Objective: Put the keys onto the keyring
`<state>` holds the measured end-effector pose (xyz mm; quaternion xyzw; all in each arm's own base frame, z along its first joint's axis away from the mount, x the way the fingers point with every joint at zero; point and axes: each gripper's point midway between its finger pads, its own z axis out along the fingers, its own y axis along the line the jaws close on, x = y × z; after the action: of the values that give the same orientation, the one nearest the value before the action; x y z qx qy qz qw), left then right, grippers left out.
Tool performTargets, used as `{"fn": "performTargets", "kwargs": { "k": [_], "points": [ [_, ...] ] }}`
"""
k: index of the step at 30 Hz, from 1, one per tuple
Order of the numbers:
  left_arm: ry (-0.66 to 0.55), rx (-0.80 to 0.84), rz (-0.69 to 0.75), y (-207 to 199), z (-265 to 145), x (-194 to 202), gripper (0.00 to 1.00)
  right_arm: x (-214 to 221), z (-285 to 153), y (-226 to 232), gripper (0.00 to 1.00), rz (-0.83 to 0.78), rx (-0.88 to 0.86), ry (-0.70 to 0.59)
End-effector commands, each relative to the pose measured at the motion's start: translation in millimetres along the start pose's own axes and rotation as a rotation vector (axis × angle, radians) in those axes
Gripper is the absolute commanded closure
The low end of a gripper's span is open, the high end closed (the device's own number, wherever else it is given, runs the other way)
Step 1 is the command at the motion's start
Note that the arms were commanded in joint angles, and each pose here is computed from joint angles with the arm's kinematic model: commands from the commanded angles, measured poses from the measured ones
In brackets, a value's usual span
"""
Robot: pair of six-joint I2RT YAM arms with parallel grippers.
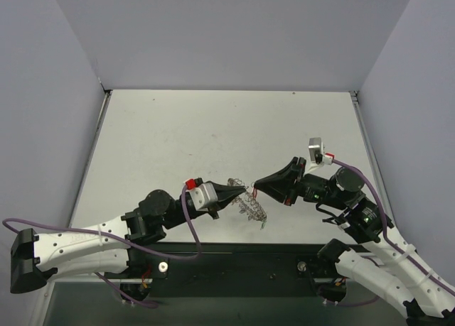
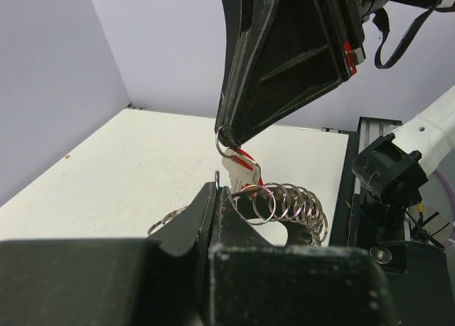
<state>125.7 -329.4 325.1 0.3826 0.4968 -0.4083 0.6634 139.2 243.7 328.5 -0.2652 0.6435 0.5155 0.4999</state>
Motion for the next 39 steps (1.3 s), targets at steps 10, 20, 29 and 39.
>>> {"fn": "performTargets", "kwargs": {
  "k": [10,20,29,39],
  "points": [
    [-0.159,-0.033,0.005,8,9,-42,1.00,-18,2,17,1.00,-0.037,-0.081,-0.071],
    [-0.122,-0.055,0.044,13,4,-39,1.00,-7,4,22,1.00,-0.048,-0.126,0.011],
    [0.000,0.022,0.121,5,-13,-30,1.00,4,-7,36,1.00,-0.091,-0.194,0.167],
    [0.000,0.205,0.148,-25,-21,-35,1.00,23,-4,50,1.00,-0.036,-0.339,0.287]
  ]
}}
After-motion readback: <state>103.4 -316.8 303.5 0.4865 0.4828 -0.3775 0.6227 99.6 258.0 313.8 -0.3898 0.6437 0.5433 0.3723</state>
